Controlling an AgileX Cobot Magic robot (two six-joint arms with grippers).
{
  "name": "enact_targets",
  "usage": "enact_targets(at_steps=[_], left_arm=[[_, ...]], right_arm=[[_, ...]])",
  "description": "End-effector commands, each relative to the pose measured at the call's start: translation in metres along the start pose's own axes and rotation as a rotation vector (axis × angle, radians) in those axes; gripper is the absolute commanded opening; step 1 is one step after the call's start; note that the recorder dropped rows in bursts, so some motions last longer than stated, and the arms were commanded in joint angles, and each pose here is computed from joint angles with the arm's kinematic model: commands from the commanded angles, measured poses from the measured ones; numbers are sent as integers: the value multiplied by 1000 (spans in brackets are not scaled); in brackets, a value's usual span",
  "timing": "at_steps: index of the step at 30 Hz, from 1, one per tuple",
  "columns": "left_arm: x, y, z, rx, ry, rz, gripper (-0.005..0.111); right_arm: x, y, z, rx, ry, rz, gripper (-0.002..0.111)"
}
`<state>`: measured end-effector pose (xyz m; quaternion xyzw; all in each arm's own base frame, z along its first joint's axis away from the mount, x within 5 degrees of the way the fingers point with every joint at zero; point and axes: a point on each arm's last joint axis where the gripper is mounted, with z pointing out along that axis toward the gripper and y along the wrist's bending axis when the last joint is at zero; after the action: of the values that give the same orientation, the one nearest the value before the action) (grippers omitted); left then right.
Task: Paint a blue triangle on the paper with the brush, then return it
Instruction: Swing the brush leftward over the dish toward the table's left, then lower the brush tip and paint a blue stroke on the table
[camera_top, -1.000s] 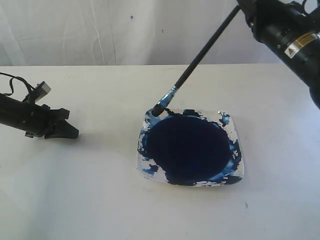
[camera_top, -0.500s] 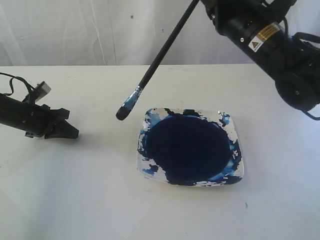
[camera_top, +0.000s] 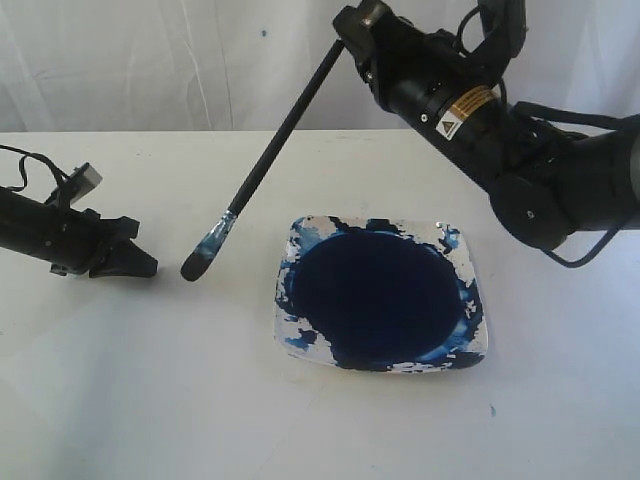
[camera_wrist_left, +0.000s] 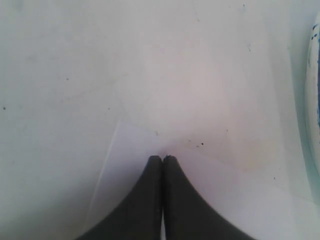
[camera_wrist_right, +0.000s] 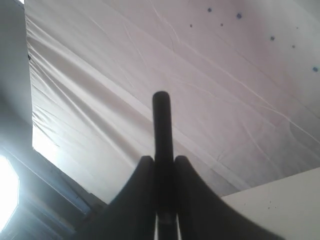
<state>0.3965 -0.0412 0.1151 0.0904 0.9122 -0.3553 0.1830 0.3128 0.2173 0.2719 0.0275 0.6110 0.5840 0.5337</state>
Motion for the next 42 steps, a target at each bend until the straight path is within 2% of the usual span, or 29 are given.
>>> enact_targets(at_steps=[1,10,16,26,30,42], left_arm=[[1,2,1,-3,9,3,0],[1,2,1,-3,9,3,0],[1,2,1,-3,9,3,0],[1,2,1,-3,9,3,0],[1,2,1,-3,9,3,0],[1,2,1,-3,9,3,0]], right_arm=[[6,2,3,-23,-6,6,0],[21,1,11,-42,-12,38,0],[37,6,25,-69,15,-13,0],[98,9,52,-92,114,21,0],[118,2,61,-92,143,28,0],[145,-10,70,-67,170,54,0]])
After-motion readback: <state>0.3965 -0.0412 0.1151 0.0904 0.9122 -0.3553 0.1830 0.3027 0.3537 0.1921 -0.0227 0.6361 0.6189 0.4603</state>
